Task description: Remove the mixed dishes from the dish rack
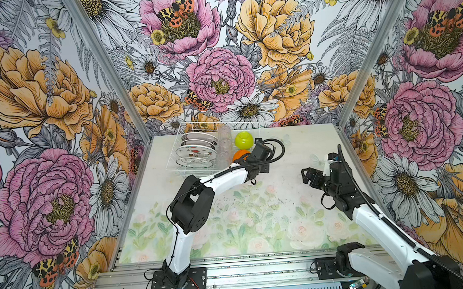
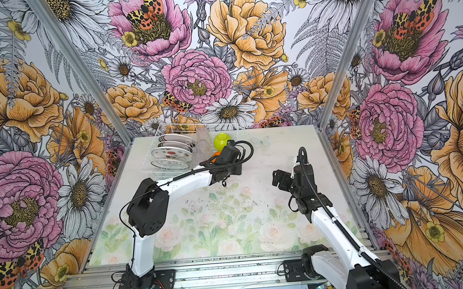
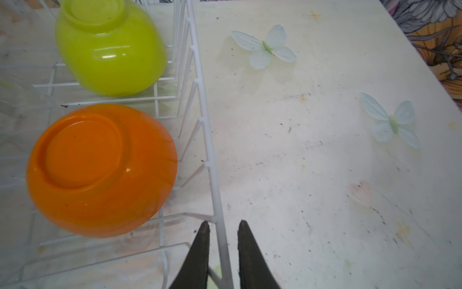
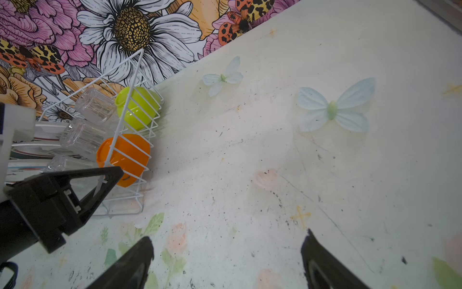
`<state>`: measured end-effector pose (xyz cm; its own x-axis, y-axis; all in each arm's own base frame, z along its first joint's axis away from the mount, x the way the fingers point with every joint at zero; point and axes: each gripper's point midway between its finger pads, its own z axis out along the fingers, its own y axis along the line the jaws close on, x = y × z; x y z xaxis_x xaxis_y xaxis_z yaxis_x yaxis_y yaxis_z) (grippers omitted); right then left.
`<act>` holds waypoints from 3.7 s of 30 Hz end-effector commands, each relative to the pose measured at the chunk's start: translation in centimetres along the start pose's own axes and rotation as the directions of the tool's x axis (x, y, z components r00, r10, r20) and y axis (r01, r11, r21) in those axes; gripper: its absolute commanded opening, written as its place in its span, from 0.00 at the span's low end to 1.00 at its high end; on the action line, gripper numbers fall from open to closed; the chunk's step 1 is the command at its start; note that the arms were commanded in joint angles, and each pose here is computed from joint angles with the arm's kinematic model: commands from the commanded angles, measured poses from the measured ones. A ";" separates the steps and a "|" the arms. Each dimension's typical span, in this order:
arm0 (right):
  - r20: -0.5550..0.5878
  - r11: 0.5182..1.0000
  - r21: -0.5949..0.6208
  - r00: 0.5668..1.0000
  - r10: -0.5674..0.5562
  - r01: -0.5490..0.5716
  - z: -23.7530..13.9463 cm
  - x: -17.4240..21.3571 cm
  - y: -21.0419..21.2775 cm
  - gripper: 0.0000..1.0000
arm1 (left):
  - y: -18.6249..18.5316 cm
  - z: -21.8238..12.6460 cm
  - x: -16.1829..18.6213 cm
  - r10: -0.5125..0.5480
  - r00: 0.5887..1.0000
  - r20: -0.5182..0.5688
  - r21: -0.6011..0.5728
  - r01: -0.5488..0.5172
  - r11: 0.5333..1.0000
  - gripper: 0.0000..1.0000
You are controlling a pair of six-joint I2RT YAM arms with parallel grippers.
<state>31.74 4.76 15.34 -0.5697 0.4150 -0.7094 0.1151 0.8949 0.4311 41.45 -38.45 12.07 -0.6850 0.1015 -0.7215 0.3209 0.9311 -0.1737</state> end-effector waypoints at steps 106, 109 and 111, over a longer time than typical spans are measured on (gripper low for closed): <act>-0.275 0.994 0.056 0.958 -0.079 0.098 10.5 0.1 2.1 0.34 | 27.1 -9.1 5.8 -0.291 0.957 -0.014 -0.270 0.277 0.922 0.27; -0.284 0.993 0.051 0.955 -0.088 0.107 10.7 0.2 2.0 0.34 | 26.1 -10.6 7.4 -0.298 0.954 -0.020 -0.269 0.282 0.921 0.27; -0.290 0.992 0.042 0.952 -0.098 0.115 10.9 0.3 2.1 0.33 | 25.4 -11.5 8.6 -0.309 0.951 -0.023 -0.259 0.293 0.920 0.28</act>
<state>39.80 8.22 9.45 -0.7941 0.2888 -0.5349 0.1193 0.9369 0.3286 39.33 -10.16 10.62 -0.7241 -0.1717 -0.6679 -0.0384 0.9770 -0.2096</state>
